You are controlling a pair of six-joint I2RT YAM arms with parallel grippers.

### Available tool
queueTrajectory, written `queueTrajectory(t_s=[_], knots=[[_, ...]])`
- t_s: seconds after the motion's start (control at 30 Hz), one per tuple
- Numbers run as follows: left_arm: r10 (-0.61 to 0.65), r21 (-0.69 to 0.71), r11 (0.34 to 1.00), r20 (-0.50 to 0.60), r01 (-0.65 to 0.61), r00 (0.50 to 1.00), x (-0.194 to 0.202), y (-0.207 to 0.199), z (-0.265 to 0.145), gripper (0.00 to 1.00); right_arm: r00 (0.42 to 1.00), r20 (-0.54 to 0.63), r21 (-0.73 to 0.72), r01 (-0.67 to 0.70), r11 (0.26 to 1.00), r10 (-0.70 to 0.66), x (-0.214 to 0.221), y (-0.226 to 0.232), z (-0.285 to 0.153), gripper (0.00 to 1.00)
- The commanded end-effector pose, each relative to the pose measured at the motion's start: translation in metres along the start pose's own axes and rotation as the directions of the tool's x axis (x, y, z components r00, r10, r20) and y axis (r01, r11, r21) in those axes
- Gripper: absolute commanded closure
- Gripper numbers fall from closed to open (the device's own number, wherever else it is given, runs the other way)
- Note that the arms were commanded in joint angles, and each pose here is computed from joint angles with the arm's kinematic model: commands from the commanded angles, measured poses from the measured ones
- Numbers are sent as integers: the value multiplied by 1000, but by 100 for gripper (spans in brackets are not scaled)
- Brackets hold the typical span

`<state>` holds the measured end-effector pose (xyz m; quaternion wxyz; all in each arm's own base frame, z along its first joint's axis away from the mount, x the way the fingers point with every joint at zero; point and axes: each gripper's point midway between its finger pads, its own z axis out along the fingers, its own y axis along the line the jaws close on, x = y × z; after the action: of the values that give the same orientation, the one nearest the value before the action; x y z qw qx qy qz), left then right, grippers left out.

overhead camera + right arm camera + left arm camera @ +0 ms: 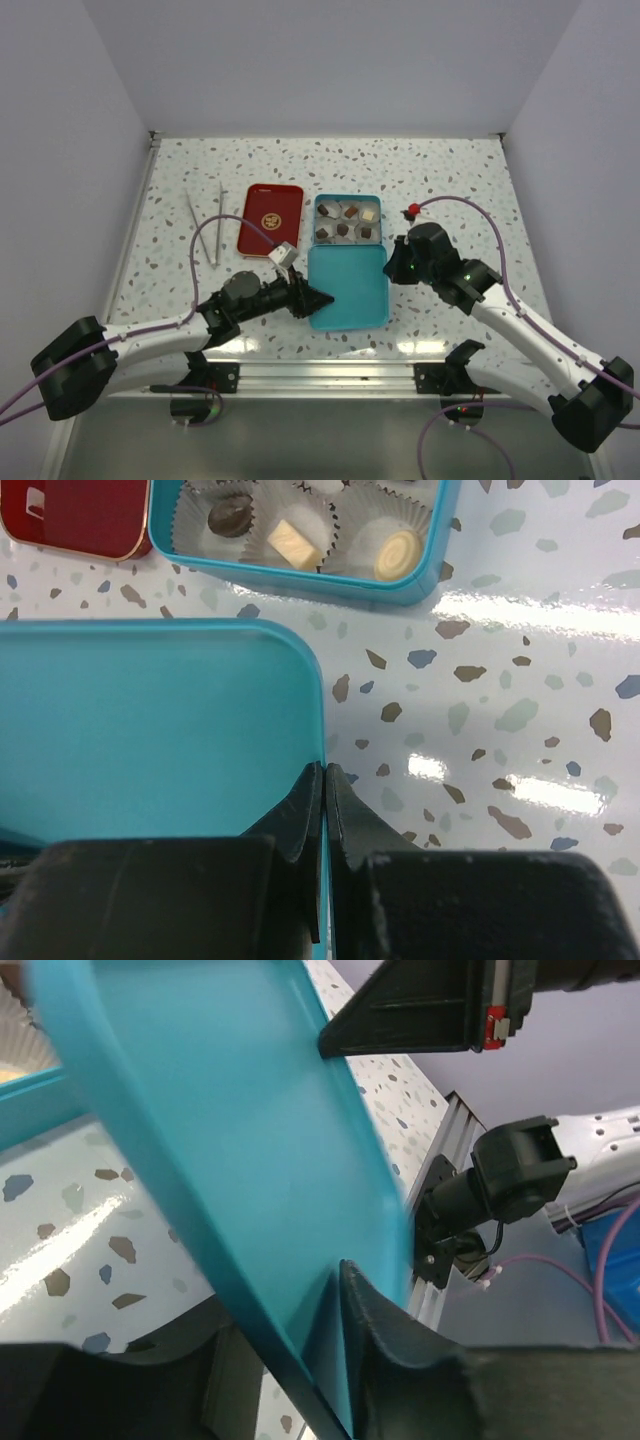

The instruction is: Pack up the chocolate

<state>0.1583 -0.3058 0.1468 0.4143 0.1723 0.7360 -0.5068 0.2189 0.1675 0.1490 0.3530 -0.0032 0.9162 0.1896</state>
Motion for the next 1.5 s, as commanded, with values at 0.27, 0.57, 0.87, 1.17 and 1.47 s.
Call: queueTrajectory(t_s=[0.27,0.57,0.87,1.17,1.47], knots=[[74,60,995,24,-75,997,-14,-7,1,84,996,82,-60,26,998,-21,-34,22,-10,77],[275,-124,956,67,-265,959,-60,29,12,90,985,131,11,108,994,-109,-61,14,-53,13],[603,-272,783,112,-560,790,-119,30,-4,95,974,210,-47,92,995,-80,-108,42,-103,1],[842,-390,536,186,-749,506,-172,-2,-32,96,992,95,-245,-63,968,88,-170,70,-118,1],[968,-391,250,93,-886,232,-204,-48,-32,96,963,-153,-508,-269,818,222,-178,93,-116,1]])
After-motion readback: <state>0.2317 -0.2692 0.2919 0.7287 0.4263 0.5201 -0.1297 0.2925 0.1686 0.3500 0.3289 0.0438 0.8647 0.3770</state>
